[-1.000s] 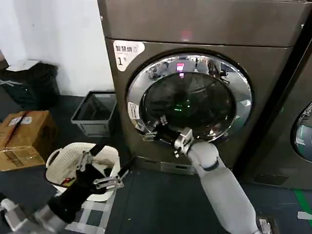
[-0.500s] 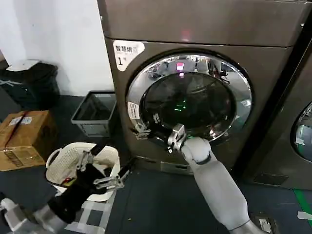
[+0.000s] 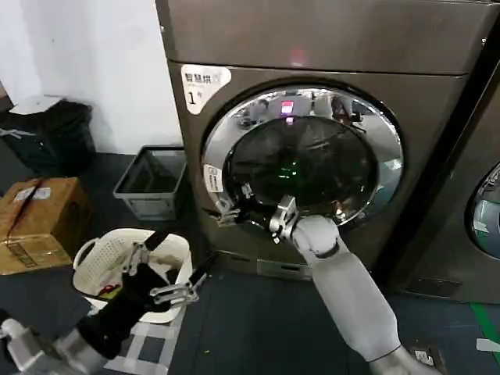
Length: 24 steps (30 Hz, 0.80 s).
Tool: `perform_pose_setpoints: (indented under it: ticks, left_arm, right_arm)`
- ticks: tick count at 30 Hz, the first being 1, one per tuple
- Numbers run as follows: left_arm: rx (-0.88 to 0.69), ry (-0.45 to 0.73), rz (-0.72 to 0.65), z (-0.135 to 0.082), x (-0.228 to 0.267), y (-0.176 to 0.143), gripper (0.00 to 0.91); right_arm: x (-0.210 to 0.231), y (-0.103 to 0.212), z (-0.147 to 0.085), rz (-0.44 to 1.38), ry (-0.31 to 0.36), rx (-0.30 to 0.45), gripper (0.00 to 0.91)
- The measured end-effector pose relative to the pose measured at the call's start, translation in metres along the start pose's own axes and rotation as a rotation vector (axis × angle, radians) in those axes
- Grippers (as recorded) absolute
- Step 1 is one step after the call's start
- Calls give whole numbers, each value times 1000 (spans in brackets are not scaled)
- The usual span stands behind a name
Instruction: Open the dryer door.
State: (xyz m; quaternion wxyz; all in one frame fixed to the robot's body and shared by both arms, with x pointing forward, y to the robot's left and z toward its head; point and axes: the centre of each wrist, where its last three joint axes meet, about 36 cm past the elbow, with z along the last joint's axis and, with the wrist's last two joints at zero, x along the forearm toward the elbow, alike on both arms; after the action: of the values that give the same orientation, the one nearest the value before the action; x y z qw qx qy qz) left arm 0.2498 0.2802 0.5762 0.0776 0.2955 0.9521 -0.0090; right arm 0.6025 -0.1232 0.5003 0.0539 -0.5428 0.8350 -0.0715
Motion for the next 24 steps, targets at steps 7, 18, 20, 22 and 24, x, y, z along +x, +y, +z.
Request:
perform_pose_setpoints:
  ticks: [7,18,20,22,24]
  left_arm:
    - [-9,14,-13,-3,1,3,907]
    - [-51,41,-47,-11,5,12,907]
    - [-64,42,-55,-12,6,13,907]
    - [-78,43,-63,-13,6,14,907]
    - [-91,48,-71,-16,6,16,907]
  right_arm:
    - [16,1,1,-86,3,-1,907]
    - [35,13,-2,-228,-11,13,907]
    - [40,16,-2,-250,-13,15,907]
    - [44,19,-2,-272,-17,16,907]
    - [49,22,-2,-285,-21,14,907]
